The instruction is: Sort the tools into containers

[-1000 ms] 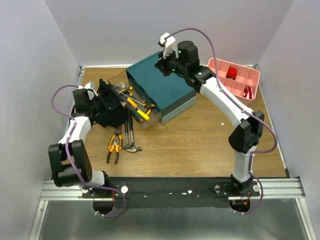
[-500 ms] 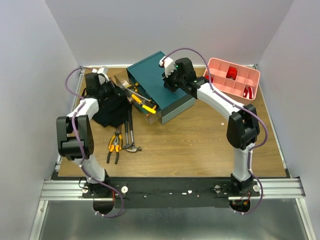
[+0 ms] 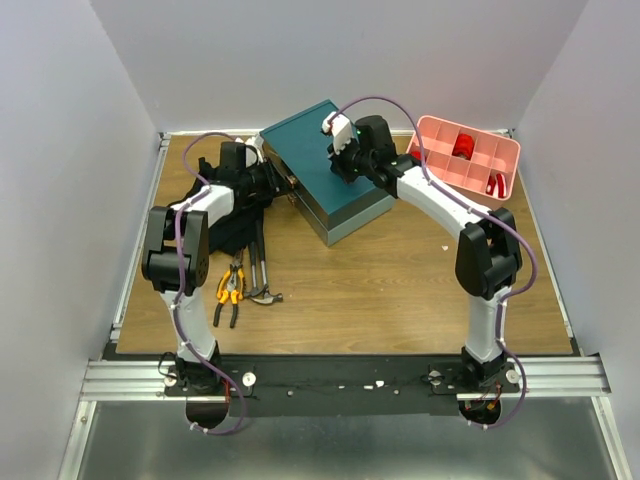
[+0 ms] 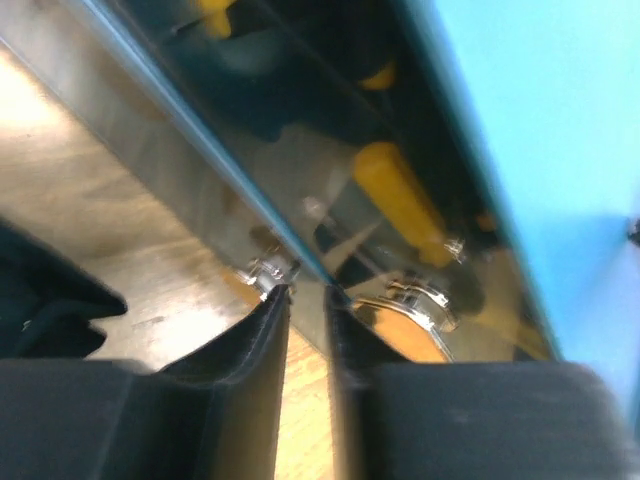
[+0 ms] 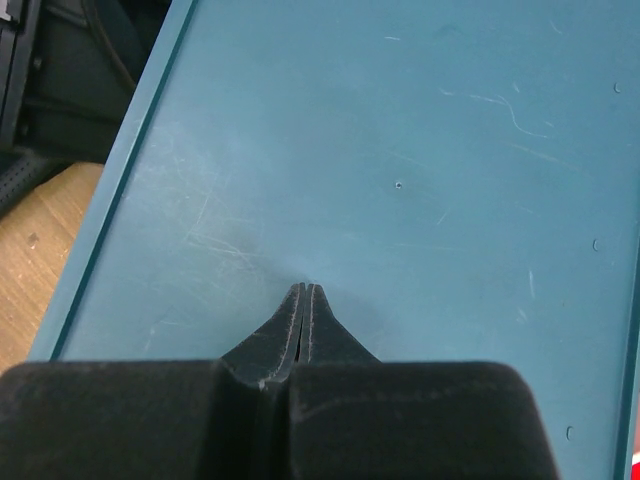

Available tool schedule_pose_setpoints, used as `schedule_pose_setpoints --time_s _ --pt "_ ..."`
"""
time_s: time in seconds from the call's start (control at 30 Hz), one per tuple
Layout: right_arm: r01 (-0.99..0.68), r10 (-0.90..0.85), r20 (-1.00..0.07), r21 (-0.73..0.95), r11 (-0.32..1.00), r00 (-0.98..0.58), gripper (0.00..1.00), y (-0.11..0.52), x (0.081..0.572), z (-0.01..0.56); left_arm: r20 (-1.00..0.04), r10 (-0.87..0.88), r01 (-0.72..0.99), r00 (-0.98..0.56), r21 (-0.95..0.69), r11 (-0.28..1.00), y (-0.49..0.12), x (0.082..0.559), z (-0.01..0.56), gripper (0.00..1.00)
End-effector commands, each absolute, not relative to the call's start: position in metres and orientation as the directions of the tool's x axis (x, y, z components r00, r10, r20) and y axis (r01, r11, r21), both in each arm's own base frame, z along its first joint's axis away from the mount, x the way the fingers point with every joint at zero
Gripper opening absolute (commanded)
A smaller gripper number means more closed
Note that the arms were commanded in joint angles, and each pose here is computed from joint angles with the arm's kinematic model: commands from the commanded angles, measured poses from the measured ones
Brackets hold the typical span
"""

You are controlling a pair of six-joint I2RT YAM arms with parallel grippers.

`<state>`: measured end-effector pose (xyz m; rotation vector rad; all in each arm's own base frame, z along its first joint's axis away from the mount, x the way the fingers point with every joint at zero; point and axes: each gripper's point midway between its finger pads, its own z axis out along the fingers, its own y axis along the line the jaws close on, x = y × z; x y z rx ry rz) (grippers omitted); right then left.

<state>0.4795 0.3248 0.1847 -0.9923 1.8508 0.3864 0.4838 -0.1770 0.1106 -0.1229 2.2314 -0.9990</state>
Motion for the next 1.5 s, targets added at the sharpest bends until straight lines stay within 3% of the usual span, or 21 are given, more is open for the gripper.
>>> schedule_pose_setpoints --time_s 0.0,0.07,0.17,0.53,0.83,1.1,1.47 --pt "-0.787 -0.565 -0.742 -0.083 0.611 -0.361 0.01 0.303 0.452 0.118 -0.552 -0.398 0.117 -0.733 -0.678 0.726 -0.173 0.48 0.139 0.48" --pt "-0.784 -0.567 -0.74 -0.086 0.615 -0.364 0.01 0.301 0.454 0.117 -0.53 -0.43 0.045 -0.731 -0.666 0.744 -0.161 0.47 0.136 0.55" --pt "-0.782 -0.566 -0.739 -0.087 0.618 -0.365 0.01 0.301 0.453 0.116 -0.479 -0.488 -0.055 -0.73 -0.67 0.74 -0.154 0.471 0.124 0.58" --pt "-0.778 -0.572 -0.732 -0.092 0.622 -0.371 0.01 0.296 0.449 0.109 -0.407 -0.53 -0.162 -0.744 -0.66 0.734 -0.158 0.493 0.082 0.57" --pt "-0.77 -0.574 -0.727 -0.1 0.63 -0.376 0.01 0.296 0.454 0.105 -0.376 -0.485 -0.195 -0.79 -0.595 0.78 -0.174 0.481 0.051 0.57" --pt "-0.733 -0.619 -0.695 -0.194 0.652 -0.367 0.01 0.279 0.468 0.096 -0.368 -0.437 -0.303 -0.821 -0.367 0.879 -0.123 0.438 0.036 0.56" --pt "-0.722 -0.634 -0.68 -0.22 0.656 -0.368 0.01 0.267 0.471 0.091 -0.373 -0.455 -0.376 -0.808 -0.268 0.887 -0.06 0.387 0.028 0.56"
